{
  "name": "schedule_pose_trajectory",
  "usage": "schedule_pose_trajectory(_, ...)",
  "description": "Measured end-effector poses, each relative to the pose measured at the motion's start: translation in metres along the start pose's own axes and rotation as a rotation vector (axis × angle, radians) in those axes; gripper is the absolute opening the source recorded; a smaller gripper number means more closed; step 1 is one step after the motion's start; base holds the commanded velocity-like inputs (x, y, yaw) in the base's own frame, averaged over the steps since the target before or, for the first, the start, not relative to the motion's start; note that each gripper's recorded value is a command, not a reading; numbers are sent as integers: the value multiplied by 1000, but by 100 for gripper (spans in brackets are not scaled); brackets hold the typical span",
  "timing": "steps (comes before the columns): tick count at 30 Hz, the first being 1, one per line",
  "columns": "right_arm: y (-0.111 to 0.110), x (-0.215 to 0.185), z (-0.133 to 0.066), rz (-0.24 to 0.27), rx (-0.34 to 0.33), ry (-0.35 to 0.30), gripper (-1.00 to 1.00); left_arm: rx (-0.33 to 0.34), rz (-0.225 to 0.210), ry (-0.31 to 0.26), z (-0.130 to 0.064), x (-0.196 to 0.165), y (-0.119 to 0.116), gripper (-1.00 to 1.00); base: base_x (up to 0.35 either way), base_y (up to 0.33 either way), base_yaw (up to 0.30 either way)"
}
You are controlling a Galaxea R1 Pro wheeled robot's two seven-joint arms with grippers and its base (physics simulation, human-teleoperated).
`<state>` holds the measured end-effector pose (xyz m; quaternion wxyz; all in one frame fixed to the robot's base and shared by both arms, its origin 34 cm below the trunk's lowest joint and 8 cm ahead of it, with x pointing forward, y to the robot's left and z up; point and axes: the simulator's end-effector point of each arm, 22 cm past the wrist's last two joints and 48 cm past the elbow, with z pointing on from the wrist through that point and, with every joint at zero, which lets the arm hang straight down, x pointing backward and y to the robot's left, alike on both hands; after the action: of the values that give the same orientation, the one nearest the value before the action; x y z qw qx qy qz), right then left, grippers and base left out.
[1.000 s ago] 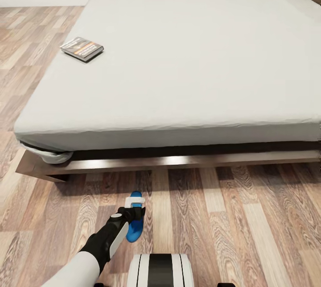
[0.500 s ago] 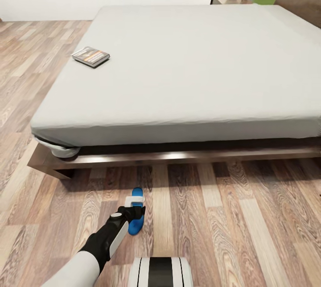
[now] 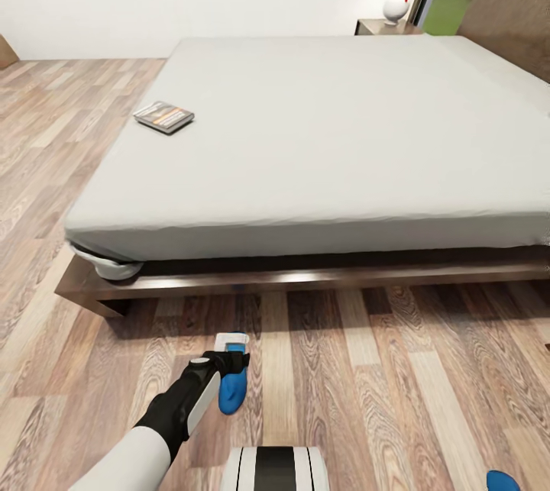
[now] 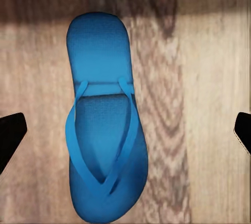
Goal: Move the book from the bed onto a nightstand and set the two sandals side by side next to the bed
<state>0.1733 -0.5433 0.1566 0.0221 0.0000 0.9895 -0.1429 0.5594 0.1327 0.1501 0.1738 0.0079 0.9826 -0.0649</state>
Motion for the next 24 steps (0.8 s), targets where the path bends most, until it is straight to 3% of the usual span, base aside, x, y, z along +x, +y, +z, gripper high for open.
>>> schedule_pose_trajectory(3, 28, -62, -5, 0, -58, -47, -100, 0, 2, -14, -5, -8, 0, 100, 0, 0, 0)
schedule_pose_trajectory(8, 54, -121, -22, -6, -103, -95, -100, -2, 6, -35, -12, -18, 0, 100, 0, 0, 0)
schedule_pose_trajectory(12, 61, -196, -58, -19, -42, -184, -100, -6, 10, -51, -18, -26, 2, 100, 0, 0, 0)
schedule_pose_trajectory(16, 66, -228, -79, -22, -38, -241, -100, -6, 13, -67, -24, -34, 1, 100, 0, 0, 0)
schedule_pose_trajectory(24, 79, -286, -85, 48, -53, -307, -100, -19, 19, -95, -36, -47, 10, 100, 0, 0, 0)
